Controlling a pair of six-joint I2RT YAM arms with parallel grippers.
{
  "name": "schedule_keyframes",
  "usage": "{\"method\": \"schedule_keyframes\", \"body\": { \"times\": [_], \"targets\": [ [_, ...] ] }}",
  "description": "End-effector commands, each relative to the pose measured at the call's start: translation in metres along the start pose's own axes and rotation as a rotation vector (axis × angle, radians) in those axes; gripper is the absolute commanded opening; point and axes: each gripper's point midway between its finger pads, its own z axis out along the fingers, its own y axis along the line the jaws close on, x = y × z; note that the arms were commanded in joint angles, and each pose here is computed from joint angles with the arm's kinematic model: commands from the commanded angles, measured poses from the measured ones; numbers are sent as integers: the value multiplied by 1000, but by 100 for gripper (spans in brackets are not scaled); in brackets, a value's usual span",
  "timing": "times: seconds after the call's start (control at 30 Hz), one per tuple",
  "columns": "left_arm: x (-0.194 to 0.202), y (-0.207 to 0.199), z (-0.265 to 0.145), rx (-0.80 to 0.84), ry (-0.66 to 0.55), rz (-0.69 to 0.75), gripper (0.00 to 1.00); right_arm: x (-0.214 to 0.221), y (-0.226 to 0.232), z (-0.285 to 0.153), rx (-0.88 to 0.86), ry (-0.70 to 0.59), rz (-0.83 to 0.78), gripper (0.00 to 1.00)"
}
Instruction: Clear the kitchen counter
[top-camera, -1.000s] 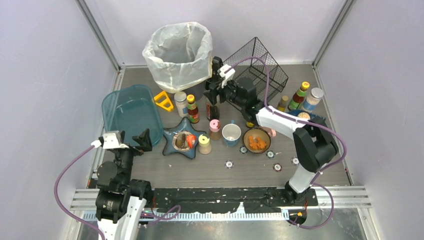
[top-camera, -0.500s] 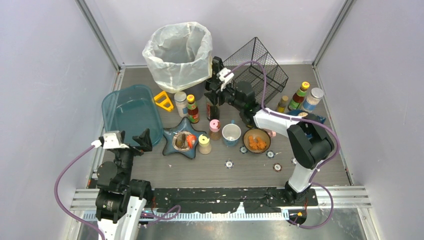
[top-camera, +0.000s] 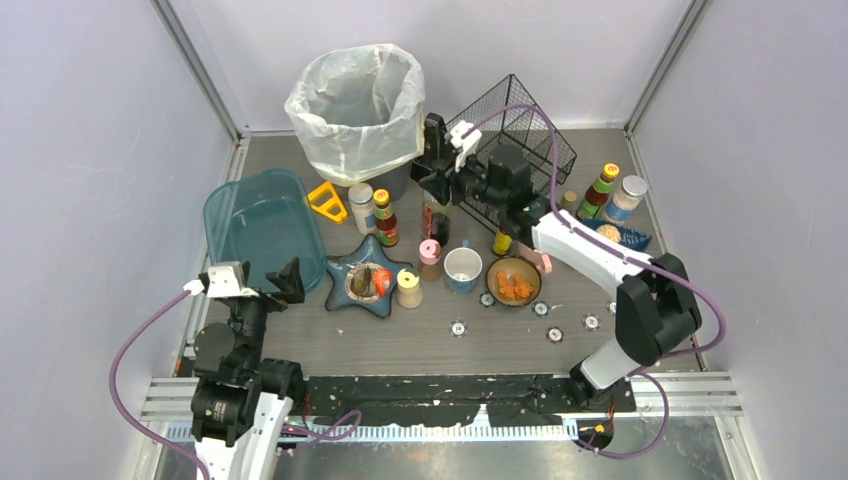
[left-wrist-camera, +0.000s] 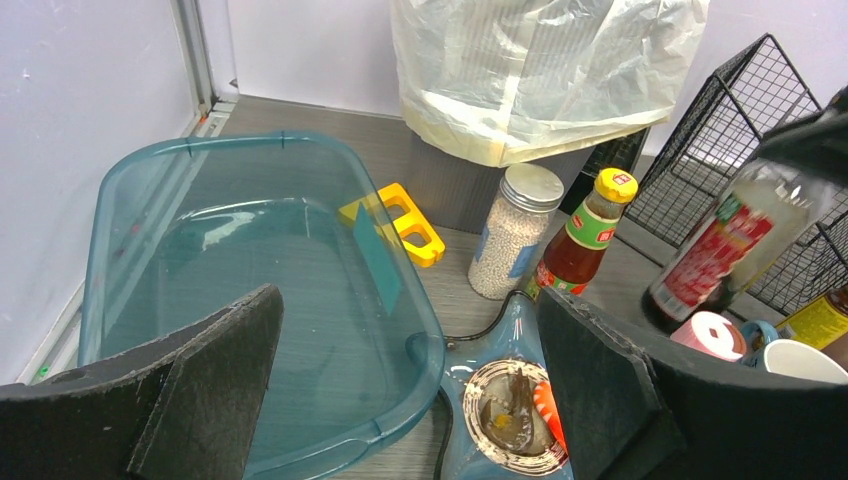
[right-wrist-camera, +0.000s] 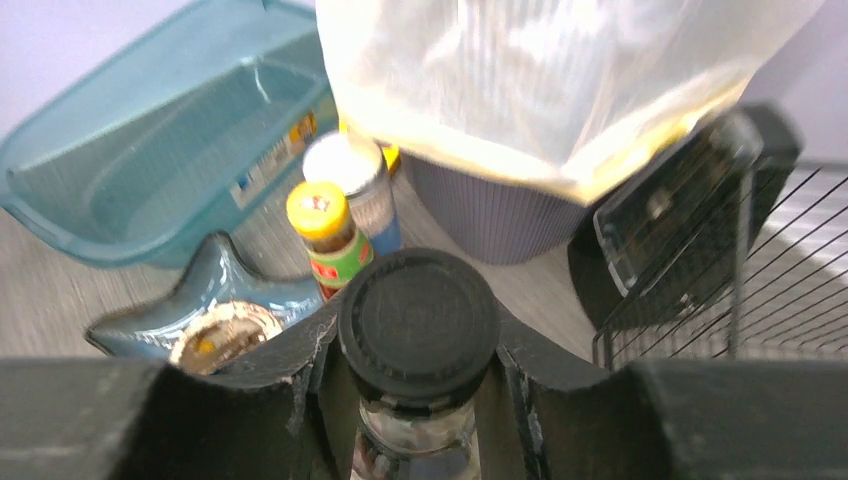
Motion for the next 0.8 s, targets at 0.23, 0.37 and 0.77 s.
{"method": "schedule_keyframes", "body": {
  "times": [0.23, 0.37, 0.77],
  "targets": [
    [-28, -5, -12, 32, -108, -11, 99, -254, -6, -102, 76, -471, -208, 5],
    [-26, -5, -10, 29, -99, -9, 99, -287, -34, -118, 163, -508, -235, 5],
    [-15, -5, 1, 20, -29, 8, 99, -325, -144, -110, 334, -560, -281, 5]
  ]
}}
